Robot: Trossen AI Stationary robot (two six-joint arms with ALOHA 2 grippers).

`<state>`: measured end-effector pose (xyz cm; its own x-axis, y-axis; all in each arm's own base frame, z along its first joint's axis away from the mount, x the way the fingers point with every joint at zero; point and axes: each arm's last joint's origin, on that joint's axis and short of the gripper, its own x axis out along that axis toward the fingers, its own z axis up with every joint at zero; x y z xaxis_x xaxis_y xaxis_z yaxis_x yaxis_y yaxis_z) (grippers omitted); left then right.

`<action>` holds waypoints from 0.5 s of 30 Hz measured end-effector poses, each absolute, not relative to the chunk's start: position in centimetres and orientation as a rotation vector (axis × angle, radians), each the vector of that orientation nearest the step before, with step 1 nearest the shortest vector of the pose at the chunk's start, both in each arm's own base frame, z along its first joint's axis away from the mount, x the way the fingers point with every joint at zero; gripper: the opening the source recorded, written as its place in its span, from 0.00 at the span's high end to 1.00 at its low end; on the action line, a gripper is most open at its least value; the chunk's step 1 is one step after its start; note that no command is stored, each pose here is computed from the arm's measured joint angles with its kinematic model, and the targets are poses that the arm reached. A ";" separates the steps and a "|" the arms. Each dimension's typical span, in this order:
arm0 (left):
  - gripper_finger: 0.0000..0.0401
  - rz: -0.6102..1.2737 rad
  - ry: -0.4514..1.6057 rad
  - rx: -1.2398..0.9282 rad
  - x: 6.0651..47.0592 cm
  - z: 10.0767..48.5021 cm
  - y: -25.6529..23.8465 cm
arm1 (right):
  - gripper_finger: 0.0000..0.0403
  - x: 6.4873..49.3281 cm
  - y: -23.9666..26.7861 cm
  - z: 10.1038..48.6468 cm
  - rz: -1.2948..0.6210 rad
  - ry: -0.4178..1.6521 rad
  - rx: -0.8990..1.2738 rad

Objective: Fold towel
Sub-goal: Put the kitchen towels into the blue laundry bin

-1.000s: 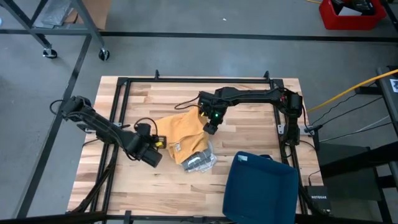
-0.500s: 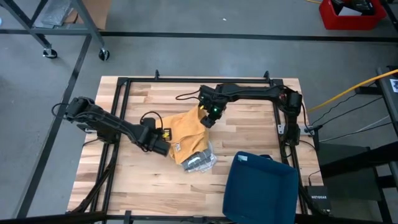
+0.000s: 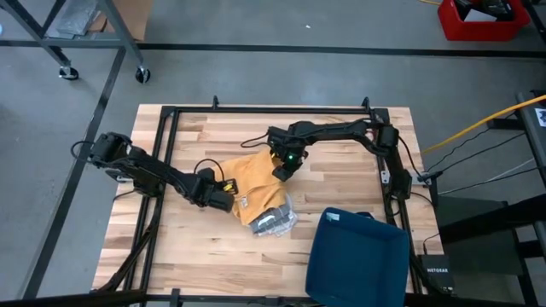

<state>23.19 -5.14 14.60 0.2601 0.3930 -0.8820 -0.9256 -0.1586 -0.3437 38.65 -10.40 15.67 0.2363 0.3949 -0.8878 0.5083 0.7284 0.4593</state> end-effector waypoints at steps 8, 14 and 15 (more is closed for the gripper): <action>0.67 1.019 0.489 -1.377 24.6 13.1 -4.4 | 0.56 39.3 -10.1 12.5 -0.082 1.445 0.885; 0.67 0.939 0.532 -1.394 25.2 13.2 -3.8 | 0.56 40.1 -8.8 11.9 -0.044 1.422 0.869; 0.67 0.937 0.531 -1.399 25.2 13.2 -3.7 | 0.56 40.3 -8.6 11.9 -0.036 1.413 0.873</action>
<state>25.20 -3.73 13.20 0.5554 0.2364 -0.7973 -0.8055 -0.0855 -0.5864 40.25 -8.64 11.92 0.2110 0.4656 -0.8595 0.5091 0.6983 0.5032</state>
